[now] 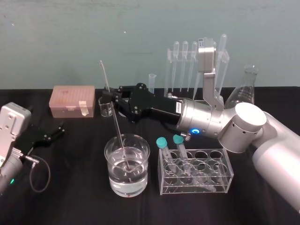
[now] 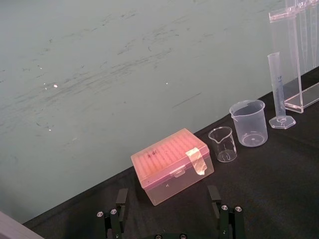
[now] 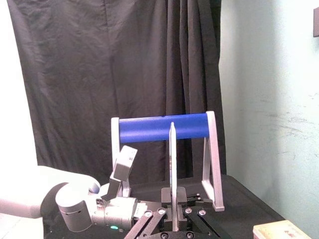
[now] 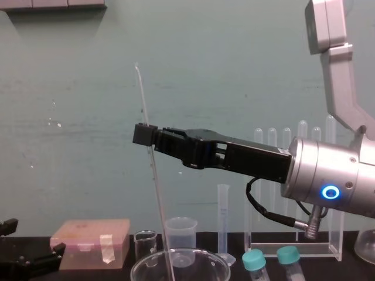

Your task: Hold the thermometer with one hand and immerse one end into the beaker, then reinsert it into the test tube rack.

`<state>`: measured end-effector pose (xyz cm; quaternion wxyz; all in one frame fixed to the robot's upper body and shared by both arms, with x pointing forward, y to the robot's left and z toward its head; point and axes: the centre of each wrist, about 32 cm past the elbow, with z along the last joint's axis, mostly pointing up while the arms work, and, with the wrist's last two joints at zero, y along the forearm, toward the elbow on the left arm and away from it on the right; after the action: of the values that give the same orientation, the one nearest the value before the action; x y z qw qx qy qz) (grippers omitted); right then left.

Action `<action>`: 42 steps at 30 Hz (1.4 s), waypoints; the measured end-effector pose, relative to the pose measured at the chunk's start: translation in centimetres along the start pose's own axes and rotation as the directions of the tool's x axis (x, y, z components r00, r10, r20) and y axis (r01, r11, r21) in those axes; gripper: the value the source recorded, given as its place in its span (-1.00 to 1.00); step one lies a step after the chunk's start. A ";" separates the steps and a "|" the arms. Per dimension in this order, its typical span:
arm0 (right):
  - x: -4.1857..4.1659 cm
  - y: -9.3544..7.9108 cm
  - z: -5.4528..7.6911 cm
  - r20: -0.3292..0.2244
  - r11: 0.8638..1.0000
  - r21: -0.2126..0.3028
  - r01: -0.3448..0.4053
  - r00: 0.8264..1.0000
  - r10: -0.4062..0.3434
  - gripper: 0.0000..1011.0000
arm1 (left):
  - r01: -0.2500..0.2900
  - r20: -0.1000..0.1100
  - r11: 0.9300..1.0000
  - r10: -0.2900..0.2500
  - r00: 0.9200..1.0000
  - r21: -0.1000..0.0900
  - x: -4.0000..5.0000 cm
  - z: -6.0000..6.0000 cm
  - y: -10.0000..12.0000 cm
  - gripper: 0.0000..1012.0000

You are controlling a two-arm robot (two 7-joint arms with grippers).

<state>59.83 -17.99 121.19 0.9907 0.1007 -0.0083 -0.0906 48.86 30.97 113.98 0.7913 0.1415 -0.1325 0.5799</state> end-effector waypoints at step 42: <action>-0.90 -0.5 0.4 0.006 1.000 -0.010 0.009 1.000 -0.009 -0.89 | 0.000 0.000 1.000 0.000 1.000 0.000 0.00 0.0 0.0 0.99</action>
<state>58.83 -18.41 121.51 0.9908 0.0953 -0.0101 -0.0952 48.86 30.97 113.98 0.7913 0.1415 -0.1325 0.5799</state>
